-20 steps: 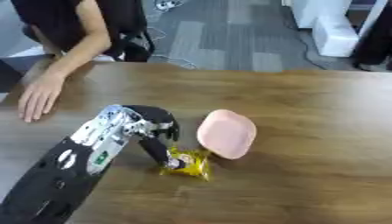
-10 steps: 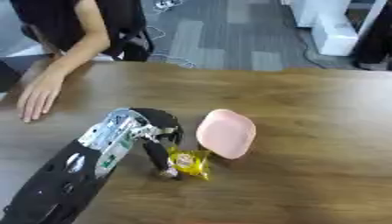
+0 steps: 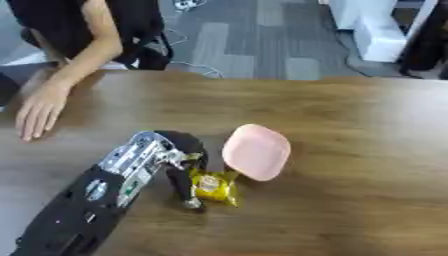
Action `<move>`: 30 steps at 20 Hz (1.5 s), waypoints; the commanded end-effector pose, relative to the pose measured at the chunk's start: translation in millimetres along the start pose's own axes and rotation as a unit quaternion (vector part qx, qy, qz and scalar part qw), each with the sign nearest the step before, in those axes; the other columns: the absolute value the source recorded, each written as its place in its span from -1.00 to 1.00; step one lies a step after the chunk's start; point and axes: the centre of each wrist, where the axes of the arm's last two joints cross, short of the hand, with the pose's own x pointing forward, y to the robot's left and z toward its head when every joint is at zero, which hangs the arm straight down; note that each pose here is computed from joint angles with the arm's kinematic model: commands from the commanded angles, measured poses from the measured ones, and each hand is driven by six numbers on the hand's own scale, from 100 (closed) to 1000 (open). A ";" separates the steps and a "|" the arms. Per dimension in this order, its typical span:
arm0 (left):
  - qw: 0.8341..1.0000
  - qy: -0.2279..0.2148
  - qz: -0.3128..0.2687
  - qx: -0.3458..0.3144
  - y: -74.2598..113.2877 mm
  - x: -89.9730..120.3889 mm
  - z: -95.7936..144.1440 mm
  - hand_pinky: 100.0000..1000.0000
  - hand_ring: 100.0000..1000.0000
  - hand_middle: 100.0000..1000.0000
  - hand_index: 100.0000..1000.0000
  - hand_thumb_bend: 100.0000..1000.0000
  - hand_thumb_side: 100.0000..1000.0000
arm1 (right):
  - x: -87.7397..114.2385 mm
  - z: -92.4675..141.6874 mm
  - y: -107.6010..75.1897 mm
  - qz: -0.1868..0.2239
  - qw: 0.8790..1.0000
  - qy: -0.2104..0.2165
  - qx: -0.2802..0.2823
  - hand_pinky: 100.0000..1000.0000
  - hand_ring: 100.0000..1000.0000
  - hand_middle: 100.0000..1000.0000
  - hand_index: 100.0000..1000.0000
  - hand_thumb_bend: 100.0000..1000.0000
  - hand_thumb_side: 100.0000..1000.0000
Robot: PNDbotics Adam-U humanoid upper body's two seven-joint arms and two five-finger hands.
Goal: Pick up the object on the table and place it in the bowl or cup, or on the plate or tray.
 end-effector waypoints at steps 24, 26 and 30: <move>0.973 0.107 -0.091 0.184 7.3 13.7 -13.7 -1.00 -0.80 -0.79 -0.63 -0.68 -1.00 | 4.9 -10.6 -7.6 0.008 1.000 -0.016 -0.002 -0.28 -0.06 0.42 0.33 -1.00 1.00; 0.967 0.115 -0.097 0.204 6.3 12.2 -13.6 -1.00 -0.82 -0.81 -0.64 -0.66 -1.00 | 4.9 -10.8 -7.6 0.008 1.000 -0.016 -0.002 -0.28 -0.06 0.42 0.34 -1.00 1.00; 0.959 0.143 -0.090 0.229 8.9 4.0 -8.3 -1.00 -0.84 -0.80 -0.63 -0.60 -1.00 | 5.0 -10.8 -8.0 0.008 1.000 -0.015 -0.002 -0.29 -0.06 0.42 0.33 -1.00 1.00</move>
